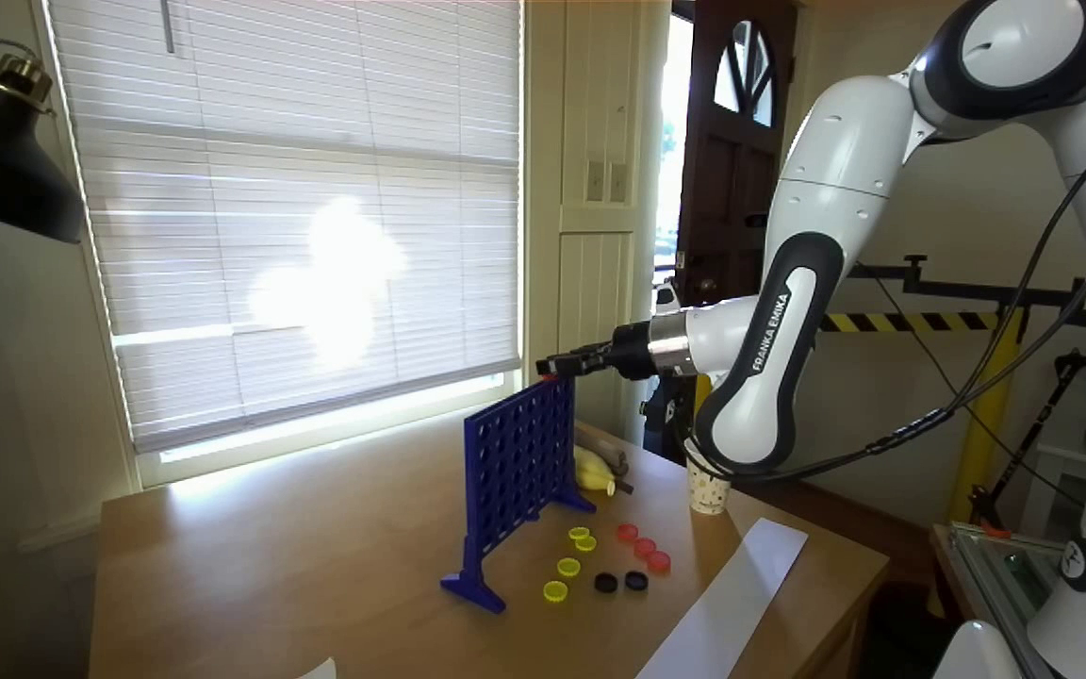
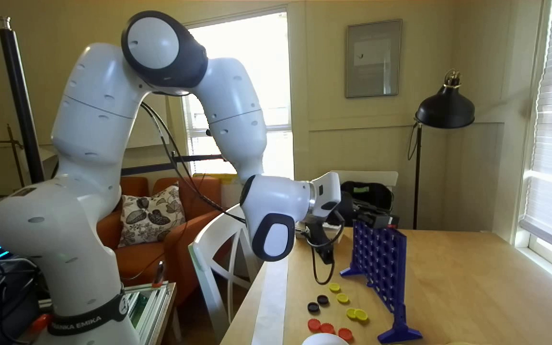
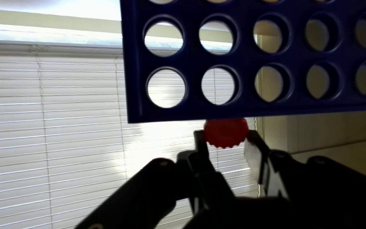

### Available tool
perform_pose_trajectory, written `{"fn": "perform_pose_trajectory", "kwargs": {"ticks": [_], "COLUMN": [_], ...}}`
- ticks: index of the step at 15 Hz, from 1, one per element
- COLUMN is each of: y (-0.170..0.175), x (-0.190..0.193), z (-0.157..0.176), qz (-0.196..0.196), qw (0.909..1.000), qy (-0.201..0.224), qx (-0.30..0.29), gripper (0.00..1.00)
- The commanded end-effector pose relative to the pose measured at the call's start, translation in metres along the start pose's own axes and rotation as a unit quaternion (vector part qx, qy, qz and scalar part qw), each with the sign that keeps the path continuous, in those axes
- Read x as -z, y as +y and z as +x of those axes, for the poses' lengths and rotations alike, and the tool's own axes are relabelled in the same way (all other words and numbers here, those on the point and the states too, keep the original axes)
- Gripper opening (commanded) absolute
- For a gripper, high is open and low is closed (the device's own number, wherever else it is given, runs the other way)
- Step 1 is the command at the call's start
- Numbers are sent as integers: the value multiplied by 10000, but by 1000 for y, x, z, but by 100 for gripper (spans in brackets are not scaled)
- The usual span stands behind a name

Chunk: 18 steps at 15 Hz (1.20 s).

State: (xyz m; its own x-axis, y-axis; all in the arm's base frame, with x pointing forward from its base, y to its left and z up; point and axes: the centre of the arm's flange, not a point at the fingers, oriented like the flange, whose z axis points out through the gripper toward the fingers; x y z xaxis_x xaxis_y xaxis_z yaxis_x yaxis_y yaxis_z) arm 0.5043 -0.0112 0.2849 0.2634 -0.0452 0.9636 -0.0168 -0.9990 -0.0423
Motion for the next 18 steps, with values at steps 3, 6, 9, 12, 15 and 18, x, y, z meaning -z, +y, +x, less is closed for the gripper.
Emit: {"fn": "perform_pose_trajectory", "kwargs": {"ticks": [3, 6, 9, 12, 15, 18], "y": [-1, -1, -1, -1, 1, 4], "x": [13, 14, 14, 16, 20, 22], "z": [-41, -41, -41, -37, -29, -30], "qz": [-72, -71, -75, -88, -235, -331], "qw": [9993, 9993, 9994, 9994, 9993, 9992], "qy": [297, 303, 292, 295, 264, 229], "qx": [192, 200, 189, 180, 89, 13], "gripper": [10, 10, 10, 10, 10, 10]}}
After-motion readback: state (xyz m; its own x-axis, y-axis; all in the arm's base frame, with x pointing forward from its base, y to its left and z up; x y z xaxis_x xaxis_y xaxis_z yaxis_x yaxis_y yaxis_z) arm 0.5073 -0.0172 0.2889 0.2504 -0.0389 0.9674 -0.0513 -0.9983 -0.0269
